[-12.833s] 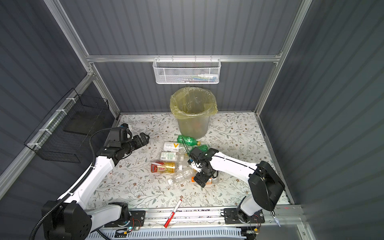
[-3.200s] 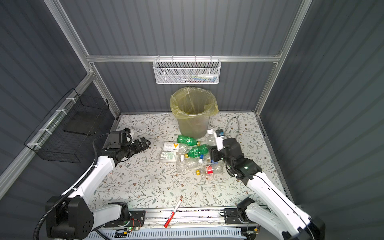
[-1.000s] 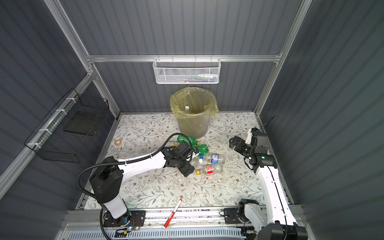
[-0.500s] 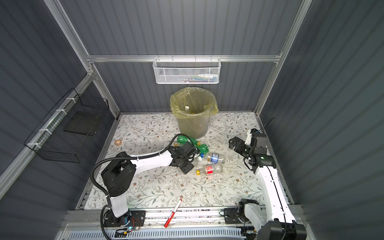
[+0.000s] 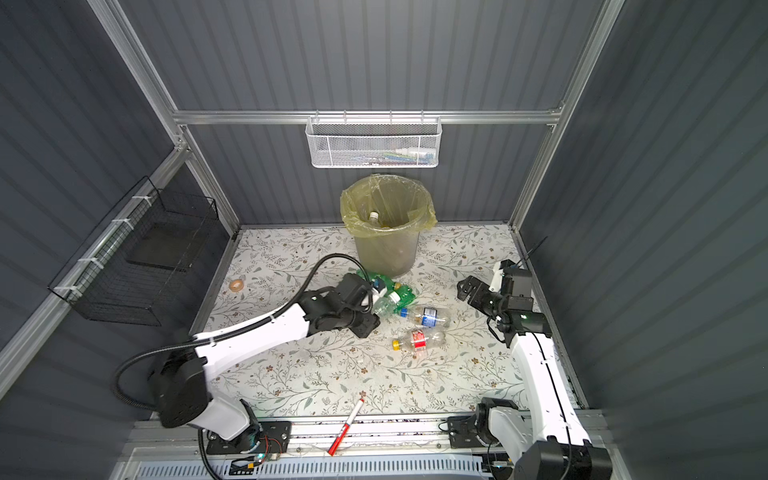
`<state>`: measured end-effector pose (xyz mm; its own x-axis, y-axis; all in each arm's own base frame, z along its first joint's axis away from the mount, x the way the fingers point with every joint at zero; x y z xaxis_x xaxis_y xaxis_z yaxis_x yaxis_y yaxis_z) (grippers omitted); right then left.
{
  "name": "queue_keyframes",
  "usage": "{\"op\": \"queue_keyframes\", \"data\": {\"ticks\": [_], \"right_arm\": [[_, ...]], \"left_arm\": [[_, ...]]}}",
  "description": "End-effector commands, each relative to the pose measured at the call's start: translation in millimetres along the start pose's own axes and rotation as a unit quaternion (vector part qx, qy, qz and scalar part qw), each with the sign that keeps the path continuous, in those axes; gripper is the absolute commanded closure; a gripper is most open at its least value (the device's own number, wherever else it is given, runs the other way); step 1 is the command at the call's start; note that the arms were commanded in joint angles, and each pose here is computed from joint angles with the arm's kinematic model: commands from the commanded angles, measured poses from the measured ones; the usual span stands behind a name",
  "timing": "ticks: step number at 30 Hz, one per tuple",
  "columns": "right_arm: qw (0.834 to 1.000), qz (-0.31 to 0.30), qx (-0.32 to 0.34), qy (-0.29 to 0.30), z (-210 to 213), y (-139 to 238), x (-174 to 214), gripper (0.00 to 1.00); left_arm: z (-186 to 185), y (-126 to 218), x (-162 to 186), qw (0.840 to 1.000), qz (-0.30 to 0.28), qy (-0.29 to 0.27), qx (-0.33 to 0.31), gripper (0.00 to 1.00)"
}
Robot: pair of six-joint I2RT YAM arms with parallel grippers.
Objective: Throw the plastic bottles in the bin
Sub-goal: 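Lower the left gripper into the pile and grasp another white-cap clear bottle, then lift the clear bottle with the left gripper and drop it into the bin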
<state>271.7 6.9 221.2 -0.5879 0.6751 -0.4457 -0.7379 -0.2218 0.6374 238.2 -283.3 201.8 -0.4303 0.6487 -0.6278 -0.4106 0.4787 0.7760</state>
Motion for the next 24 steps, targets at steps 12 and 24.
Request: {"op": "queue_keyframes", "data": {"ticks": [12,24], "right_arm": [[0.998,0.057,-0.006,-0.023,-5.0,-15.3,13.2,0.02],[0.996,0.072,-0.003,-0.046,-10.3,-25.0,18.7,0.03]], "left_arm": [[96.6,71.6,145.9,0.877,-0.051,0.464,-0.113,0.36],[158.0,113.7,35.6,0.863,-0.190,0.466,-0.055,0.36]]}}
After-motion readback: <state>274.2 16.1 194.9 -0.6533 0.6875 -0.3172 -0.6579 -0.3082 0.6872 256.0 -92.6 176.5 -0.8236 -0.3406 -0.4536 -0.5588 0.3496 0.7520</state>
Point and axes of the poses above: each gripper's point midway between its finger pads, its own y axis back along the fingers, its own z axis along the line the jaws close on, x = y × z, the point moved 5 cm from there along y, back along the fingers, and after that the axes turned 13 degrees about -y, right-handed, at the moved point
